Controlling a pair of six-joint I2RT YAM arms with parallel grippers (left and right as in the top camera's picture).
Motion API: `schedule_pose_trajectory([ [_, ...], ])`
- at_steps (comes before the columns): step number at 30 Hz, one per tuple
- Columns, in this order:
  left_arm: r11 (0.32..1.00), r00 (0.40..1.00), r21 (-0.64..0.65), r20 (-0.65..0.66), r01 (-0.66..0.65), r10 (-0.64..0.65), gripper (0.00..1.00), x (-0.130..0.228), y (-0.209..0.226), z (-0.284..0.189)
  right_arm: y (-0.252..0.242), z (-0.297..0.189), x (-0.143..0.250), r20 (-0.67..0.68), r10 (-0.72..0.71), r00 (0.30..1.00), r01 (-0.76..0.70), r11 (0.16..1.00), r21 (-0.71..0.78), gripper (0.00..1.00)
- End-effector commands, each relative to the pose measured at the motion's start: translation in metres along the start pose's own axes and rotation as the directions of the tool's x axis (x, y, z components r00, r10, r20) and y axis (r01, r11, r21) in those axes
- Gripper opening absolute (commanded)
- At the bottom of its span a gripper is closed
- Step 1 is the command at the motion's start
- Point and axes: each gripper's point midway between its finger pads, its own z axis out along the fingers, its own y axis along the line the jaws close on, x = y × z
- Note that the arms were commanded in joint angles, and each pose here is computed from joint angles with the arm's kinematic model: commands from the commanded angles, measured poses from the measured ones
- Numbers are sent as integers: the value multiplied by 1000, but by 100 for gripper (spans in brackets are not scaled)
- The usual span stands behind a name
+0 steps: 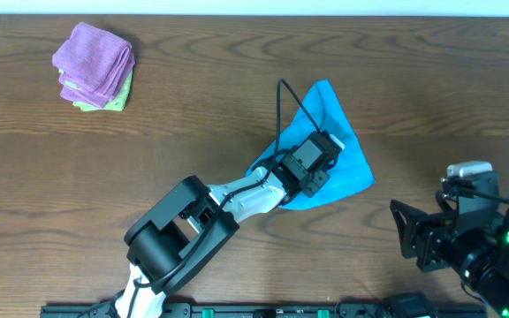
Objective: Fold the cloth
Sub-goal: 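Grasp the folded-over top corner of the cloth with the left gripper, then pull the cloth corner left to spread the cloth flat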
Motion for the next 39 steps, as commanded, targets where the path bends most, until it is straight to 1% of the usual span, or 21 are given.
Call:
schedule_pose_trajectory([
  [1, 1000, 1000, -3, 4, -2, 2, 18, -3, 2, 4, 0, -4, -3, 16, -26, 1000, 26, 1000, 3, 70],
  [3, 1000, 1000, -7, -1, 2, -2, 12, -2, 5, 4, 0, -4, -2, 16, -26, 1000, 26, 1000, 3, 70],
  [6, 1000, 1000, -17, -11, 15, -15, 6, 1, 13, 4, 0, -4, -2, 12, -26, 1000, 26, 1000, 4, 70],
  [11, 997, 999, -50, 3, 53, -53, 5, -4, 38, 1, 0, -4, 0, 5, -25, 1000, 25, 1000, 4, 70],
  [14, 993, 996, -78, 41, 86, -83, 6, -18, 59, -9, 0, -4, 0, 6, -25, 1000, 25, 1000, 5, 70],
  [16, 984, 991, -138, 76, 116, -106, 6, -28, 83, -20, 0, -4, 0, 4, -25, 1000, 25, 1000, 5, 70],
  [19, 953, 983, -255, 113, 166, -142, 6, -34, 125, -36, 0, -3, 0, 2, -25, 1000, 25, 1000, 5, 70],
  [21, 923, 977, -325, 120, 208, -178, 6, -28, 155, -42, 0, -3, 0, 1, -24, 1000, 24, 1000, 5, 70],
  [23, 901, 969, -358, 118, 244, -216, 6, -21, 176, -46, 0, -3, 0, 0, -24, 1000, 24, 1000, 5, 70],
  [27, 821, 915, -404, 167, 403, -367, 6, -6, 219, -57, 0, -2, 0, -3, -24, 1000, 24, 1000, 5, 70],
  [31, 766, 873, -420, 181, 486, -454, 6, 6, 240, -66, -1, 1, 1, -14, -23, 1000, 23, 1000, 6, 70],
  [33, 763, 872, -426, 173, 486, -459, 5, 9, 241, -68, -1, 3, 2, -23, -22, 1000, 22, 1000, 7, 70],
  [37, 762, 871, -425, 187, 488, -454, 6, 3, 241, -77, -2, 9, 2, -39, -20, 999, 20, 1000, 8, 69],
  [38, 762, 871, -424, 193, 490, -453, 30, 1, 241, -81, -2, 11, 2, -45, -19, 999, 20, 1000, 8, 69],
  [39, 762, 870, -422, 197, 491, -451, 64, -2, 241, -86, -2, 13, 1, -51, -19, 999, 19, 1000, 9, 69],
])
